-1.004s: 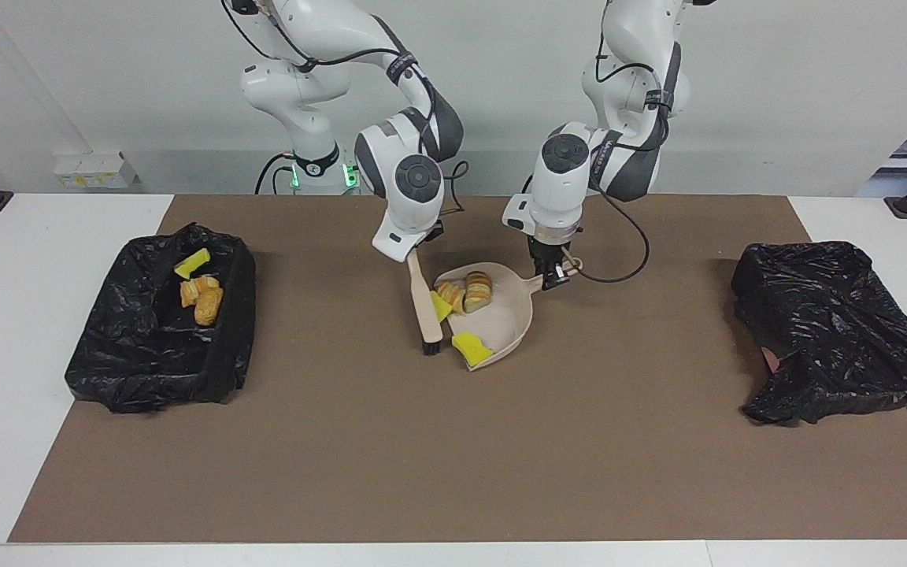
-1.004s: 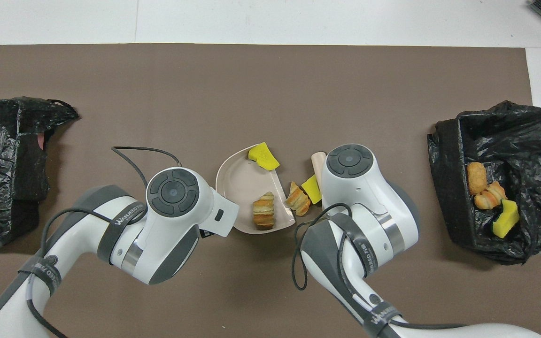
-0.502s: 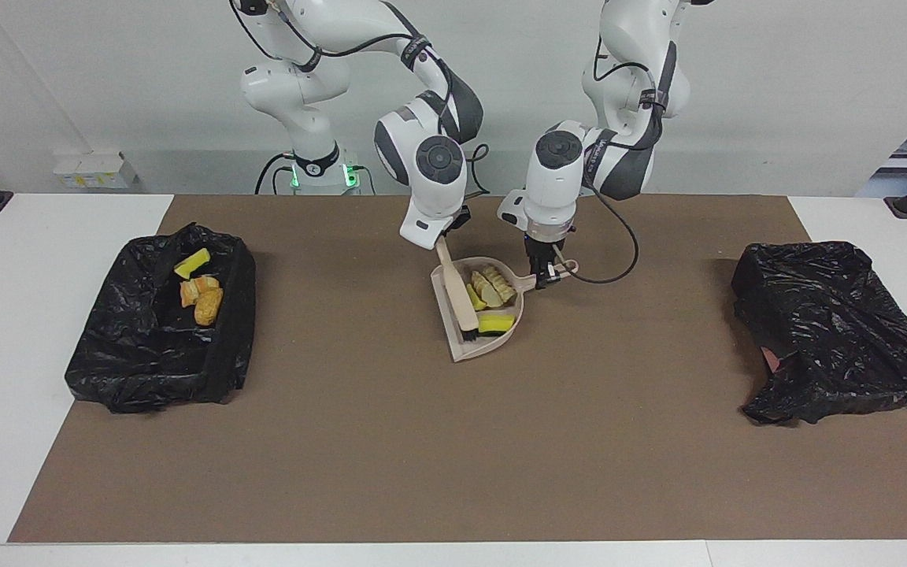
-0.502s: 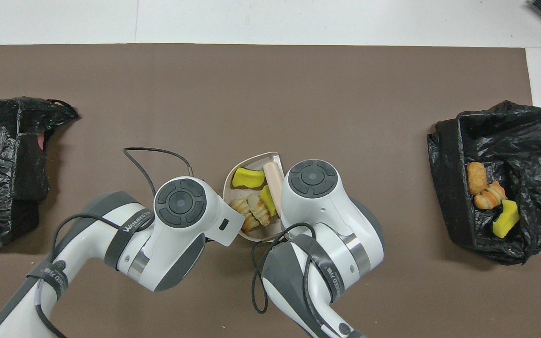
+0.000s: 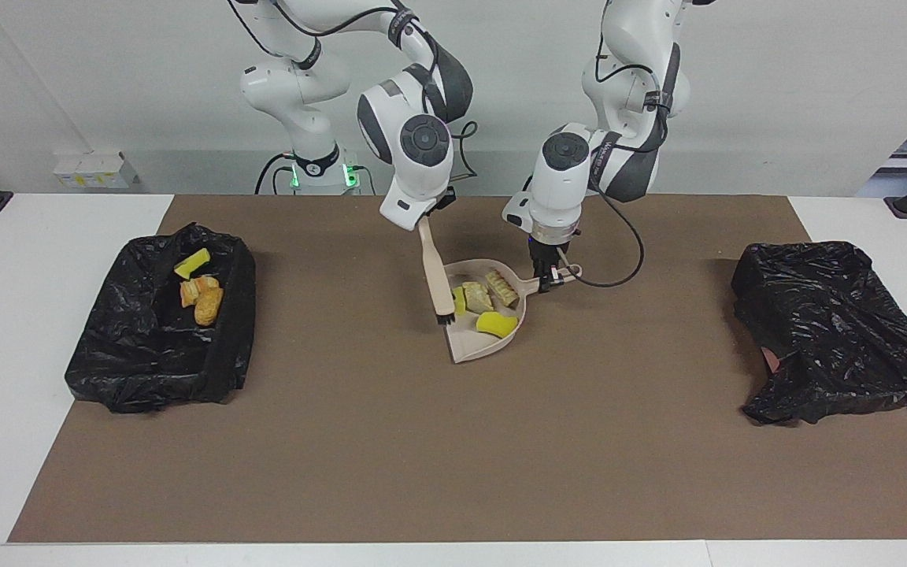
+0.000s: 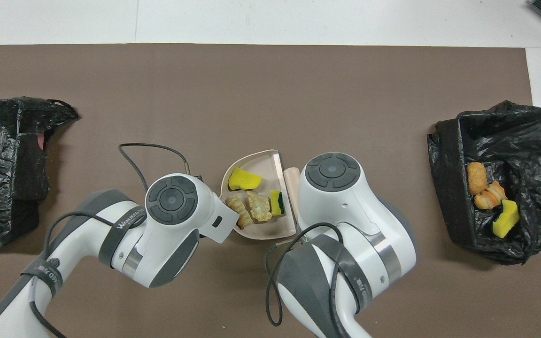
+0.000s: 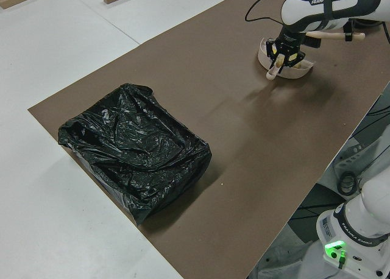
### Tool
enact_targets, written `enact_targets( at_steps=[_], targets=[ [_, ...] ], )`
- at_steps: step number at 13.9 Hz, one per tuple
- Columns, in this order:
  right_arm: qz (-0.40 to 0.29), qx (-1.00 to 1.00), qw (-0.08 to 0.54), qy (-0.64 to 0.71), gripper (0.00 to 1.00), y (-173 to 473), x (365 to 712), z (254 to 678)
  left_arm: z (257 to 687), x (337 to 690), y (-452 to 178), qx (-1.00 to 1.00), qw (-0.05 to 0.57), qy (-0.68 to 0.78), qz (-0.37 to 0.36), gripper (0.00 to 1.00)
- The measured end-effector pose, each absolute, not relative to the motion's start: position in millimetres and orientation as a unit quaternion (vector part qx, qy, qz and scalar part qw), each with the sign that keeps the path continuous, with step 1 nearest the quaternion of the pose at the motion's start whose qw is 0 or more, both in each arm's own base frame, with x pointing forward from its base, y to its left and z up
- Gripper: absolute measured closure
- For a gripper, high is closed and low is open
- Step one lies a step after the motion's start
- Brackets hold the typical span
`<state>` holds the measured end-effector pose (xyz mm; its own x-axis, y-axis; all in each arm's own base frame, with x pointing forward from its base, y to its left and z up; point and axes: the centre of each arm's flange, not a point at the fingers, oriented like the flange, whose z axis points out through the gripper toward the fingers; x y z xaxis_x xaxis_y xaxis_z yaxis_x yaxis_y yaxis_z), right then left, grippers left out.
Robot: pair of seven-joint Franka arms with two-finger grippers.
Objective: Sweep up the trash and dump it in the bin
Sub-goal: 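Sweep the remaining bread and sponge pieces into the dustpan with the right gripper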
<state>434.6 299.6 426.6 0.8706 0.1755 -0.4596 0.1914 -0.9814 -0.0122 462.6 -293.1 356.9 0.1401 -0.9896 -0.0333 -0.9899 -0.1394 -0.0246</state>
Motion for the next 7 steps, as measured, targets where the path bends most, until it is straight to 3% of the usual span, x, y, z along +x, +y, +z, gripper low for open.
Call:
enact_targets(
  at_steps=[7],
  targets=[
    [-0.229, 0.971, 0.030, 0.058, 0.74, 300.7, 411.6, 433.4, 362.7, 507.1, -229.3, -0.752, 0.002, 0.660, -0.009, 0.69]
  ],
)
